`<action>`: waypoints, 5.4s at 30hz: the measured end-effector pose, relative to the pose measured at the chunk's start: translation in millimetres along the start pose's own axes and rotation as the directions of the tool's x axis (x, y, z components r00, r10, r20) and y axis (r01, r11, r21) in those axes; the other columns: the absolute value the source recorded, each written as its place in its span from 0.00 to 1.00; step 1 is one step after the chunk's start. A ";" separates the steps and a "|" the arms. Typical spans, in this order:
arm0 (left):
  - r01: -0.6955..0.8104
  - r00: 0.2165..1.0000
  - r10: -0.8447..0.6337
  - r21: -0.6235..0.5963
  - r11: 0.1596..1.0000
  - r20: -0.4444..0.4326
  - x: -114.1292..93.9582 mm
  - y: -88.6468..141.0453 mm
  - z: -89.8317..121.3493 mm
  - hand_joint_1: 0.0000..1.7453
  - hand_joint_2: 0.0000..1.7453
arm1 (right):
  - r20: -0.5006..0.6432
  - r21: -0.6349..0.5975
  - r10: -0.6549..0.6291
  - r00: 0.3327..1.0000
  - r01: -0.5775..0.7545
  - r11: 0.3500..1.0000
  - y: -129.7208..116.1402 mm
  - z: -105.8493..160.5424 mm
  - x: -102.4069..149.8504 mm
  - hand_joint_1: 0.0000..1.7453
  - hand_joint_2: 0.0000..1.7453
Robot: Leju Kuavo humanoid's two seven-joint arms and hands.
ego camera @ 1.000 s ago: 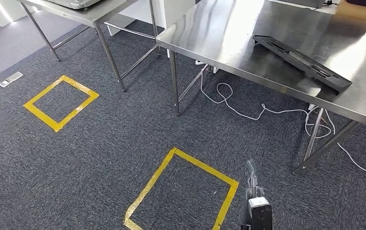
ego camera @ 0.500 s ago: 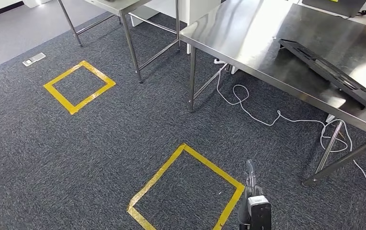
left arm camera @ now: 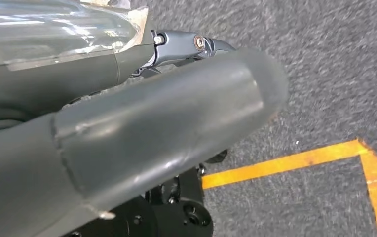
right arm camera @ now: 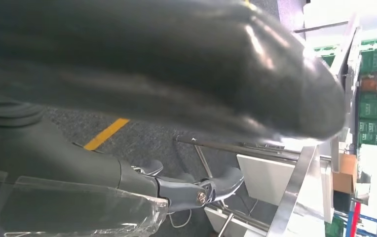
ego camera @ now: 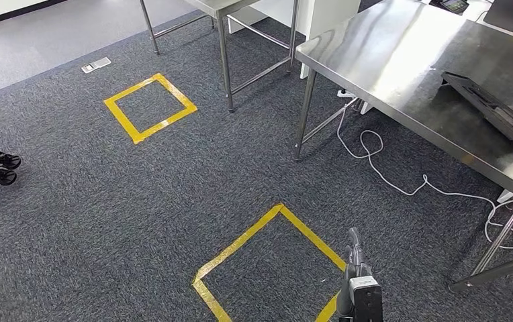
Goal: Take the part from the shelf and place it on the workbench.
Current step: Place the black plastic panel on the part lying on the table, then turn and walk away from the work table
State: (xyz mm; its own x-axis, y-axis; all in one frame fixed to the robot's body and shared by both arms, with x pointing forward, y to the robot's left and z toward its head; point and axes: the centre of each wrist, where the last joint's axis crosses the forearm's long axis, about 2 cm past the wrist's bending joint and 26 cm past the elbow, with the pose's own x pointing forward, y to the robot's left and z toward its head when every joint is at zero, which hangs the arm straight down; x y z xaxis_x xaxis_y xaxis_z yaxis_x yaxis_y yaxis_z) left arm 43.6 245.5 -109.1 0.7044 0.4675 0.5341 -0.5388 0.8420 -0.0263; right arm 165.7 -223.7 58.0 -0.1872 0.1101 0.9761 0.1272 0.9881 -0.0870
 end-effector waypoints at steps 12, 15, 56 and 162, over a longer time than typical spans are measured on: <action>-0.002 1.000 0.002 0.009 1.000 0.004 4.3 -2.5 -2.1 0.00 0.00 | 0.002 -0.002 0.004 1.000 -0.004 1.000 0.0 -2.7 0.7 0.00 0.00; -0.004 1.000 0.004 0.011 1.000 0.004 4.4 -2.6 -2.1 0.00 0.00 | 0.007 -0.002 0.005 1.000 -0.005 1.000 0.2 -4.4 1.2 0.00 0.00; 0.000 0.999 0.003 0.084 0.997 -0.034 3.3 0.5 -1.7 0.00 0.00 | -0.725 0.140 0.351 0.592 -0.373 0.917 -23.9 28.4 -130.7 0.00 0.00; 0.062 0.993 -0.047 0.144 0.988 -0.105 3.9 1.7 -1.8 0.00 0.00 | -0.930 0.363 0.364 -0.057 -0.308 0.879 -24.3 137.1 -141.6 0.00 0.00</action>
State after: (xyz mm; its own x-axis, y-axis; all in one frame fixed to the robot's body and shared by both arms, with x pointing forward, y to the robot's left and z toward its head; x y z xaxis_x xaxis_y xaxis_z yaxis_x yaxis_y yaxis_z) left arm 46.2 249.2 -108.6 0.7735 0.4531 0.4431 -0.5551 0.8218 0.1287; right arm 55.6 -248.6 -105.5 0.9624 0.2535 0.0978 -0.1846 0.8741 -0.4493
